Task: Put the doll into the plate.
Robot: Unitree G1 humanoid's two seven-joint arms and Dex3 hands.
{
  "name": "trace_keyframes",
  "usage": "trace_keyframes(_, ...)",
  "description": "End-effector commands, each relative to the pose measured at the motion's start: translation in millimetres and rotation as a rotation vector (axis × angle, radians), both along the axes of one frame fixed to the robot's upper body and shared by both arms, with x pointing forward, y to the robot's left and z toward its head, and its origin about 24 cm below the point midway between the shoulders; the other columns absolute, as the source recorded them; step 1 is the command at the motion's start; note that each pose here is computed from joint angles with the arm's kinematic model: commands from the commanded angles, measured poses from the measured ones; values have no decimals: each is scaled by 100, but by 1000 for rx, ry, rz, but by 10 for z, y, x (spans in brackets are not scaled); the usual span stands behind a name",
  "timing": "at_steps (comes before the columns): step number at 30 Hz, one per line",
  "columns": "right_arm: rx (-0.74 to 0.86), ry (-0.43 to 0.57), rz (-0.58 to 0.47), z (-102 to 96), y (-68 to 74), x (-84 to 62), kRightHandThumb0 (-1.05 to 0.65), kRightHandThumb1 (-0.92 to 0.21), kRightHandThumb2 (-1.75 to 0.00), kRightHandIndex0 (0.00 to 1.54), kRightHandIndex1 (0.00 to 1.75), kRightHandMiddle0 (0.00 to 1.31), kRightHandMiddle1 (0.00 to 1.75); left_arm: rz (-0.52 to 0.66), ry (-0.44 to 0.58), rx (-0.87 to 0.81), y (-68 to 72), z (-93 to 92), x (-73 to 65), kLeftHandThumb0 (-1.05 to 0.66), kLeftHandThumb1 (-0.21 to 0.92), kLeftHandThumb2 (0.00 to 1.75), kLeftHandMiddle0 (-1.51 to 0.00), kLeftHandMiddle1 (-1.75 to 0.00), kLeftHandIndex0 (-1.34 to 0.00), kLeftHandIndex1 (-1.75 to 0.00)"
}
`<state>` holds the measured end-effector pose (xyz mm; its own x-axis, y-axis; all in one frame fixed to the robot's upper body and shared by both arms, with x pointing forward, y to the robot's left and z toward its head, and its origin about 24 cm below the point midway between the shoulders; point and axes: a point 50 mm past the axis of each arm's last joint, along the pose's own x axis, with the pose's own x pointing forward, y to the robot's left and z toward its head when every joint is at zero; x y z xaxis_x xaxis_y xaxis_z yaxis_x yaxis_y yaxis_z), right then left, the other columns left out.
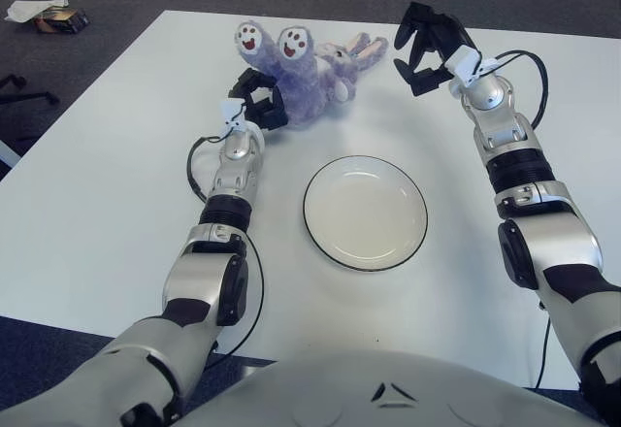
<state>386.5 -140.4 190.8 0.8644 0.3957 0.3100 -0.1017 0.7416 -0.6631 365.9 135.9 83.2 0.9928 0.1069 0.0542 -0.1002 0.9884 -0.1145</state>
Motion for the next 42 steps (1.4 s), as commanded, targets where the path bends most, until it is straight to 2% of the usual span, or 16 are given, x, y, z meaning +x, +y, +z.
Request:
trace_keyframes(1, -33, -12, 10, 26, 43, 2, -1, -26, -138, 66, 175, 47, 167, -15, 29, 24, -47, -41, -24, -50, 21, 144, -118, -175, -69, -175)
trace_keyframes(14, -67, 20, -5, -38, 151, 120, -1, -26, -136, 64, 175, 51, 162, -56, 28, 22, -103, -75, -78, -50, 23, 142, -120, -175, -67, -175)
trace_keyframes(20, -100, 26, 16, -55, 261, 149, -1, -25, -134, 67, 175, 53, 156, -88, 30, -19, -128, -92, -101, -50, 23, 141, -120, -175, -67, -175)
trace_keyframes(23, -114, 28, 25, -70, 299, 155, -1, -31, -132, 55, 175, 49, 169, -94, 33, -35, -133, -96, -105, -50, 23, 141, -121, -175, -67, -175)
trace_keyframes(32, -123, 49, 54, -135, 410, 149, -1, -39, -123, 44, 175, 43, 174, -105, 33, -48, -156, -107, -112, -50, 24, 141, -121, -175, -67, -175)
trace_keyframes(34, -128, 54, 59, -153, 441, 145, -1, -44, -118, 47, 175, 33, 174, -105, 35, -52, -164, -110, -113, -50, 24, 141, -121, -175, -67, -175)
trace_keyframes(35, -131, 56, 61, -160, 455, 144, -1, -55, -101, 46, 166, 27, 174, -105, 36, -54, -167, -111, -113, -50, 23, 141, -121, -175, -67, -175)
trace_keyframes(39, -140, 55, 67, -173, 480, 141, -1, -80, -64, 40, 151, 16, 174, -107, 37, -60, -178, -113, -116, -50, 23, 141, -121, -175, -67, -175)
trace_keyframes(40, -141, 55, 72, -180, 496, 137, -1, -82, -60, 39, 150, 15, 175, -106, 38, -60, -180, -115, -116, -50, 23, 141, -121, -175, -67, -175)
trace_keyframes(41, -141, 55, 75, -185, 506, 135, -13, -86, -57, 31, 147, 17, 175, -106, 39, -59, -180, -116, -115, -50, 23, 141, -121, -175, -67, -175)
trace_keyframes(42, -141, 56, 78, -189, 515, 132, -18, -87, -55, 28, 146, 17, 175, -105, 41, -59, -181, -117, -115, -50, 23, 141, -121, -175, -67, -175)
